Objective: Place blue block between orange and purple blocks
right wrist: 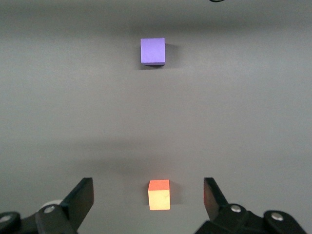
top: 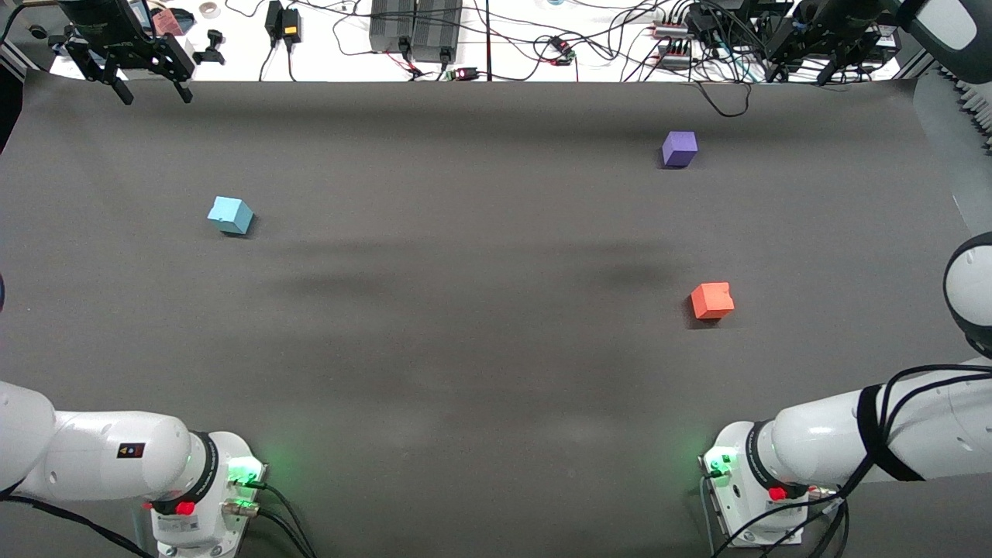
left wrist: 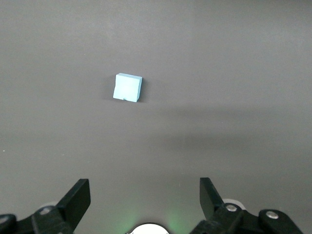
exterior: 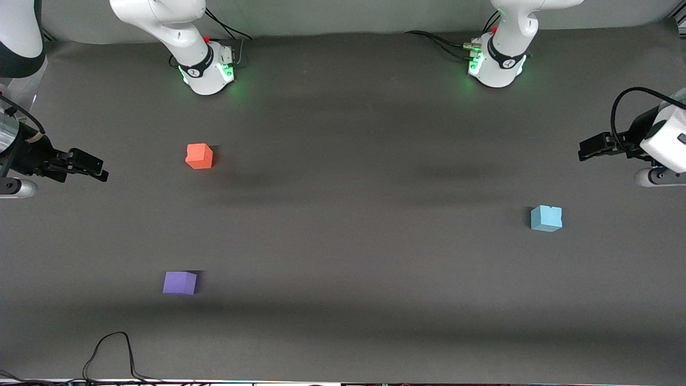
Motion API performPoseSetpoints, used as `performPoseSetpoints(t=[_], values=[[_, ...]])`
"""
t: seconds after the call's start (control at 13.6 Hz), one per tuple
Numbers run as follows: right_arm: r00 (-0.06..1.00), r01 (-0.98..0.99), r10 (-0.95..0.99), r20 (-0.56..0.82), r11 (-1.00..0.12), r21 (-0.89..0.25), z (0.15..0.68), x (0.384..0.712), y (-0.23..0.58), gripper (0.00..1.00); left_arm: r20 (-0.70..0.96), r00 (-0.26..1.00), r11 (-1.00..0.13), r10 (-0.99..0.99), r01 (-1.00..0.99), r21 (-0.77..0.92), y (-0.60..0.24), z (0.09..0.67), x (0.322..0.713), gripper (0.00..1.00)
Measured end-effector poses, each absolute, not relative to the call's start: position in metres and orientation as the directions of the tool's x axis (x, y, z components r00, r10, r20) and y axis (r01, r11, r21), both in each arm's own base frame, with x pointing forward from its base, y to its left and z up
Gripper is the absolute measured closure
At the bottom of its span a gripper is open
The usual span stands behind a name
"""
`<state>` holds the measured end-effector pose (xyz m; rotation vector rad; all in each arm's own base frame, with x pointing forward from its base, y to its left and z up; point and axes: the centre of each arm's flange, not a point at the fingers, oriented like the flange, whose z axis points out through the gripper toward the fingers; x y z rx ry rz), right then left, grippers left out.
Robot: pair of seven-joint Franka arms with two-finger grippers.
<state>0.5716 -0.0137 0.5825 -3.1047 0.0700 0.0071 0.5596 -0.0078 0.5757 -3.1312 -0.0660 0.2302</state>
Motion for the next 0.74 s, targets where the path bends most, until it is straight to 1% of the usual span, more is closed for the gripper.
performPoseSetpoints(t=[0.59, 0.74], values=[[0.999, -0.046, -0.046, -0.005, -0.998, -0.036, 0.582, 0.572, -0.014, 0.0, -0.147, 0.988, -0.999, 0.041, 0.041, -0.004, -0.006, 0.576, 0.559, 0.0], [0.999, -0.046, -0.046, -0.005, -0.998, -0.036, 0.582, 0.572, -0.014, 0.0, -0.15, 0.989, -1.0, 0.012, 0.012, -0.001, 0.004, 0.575, 0.559, 0.0]])
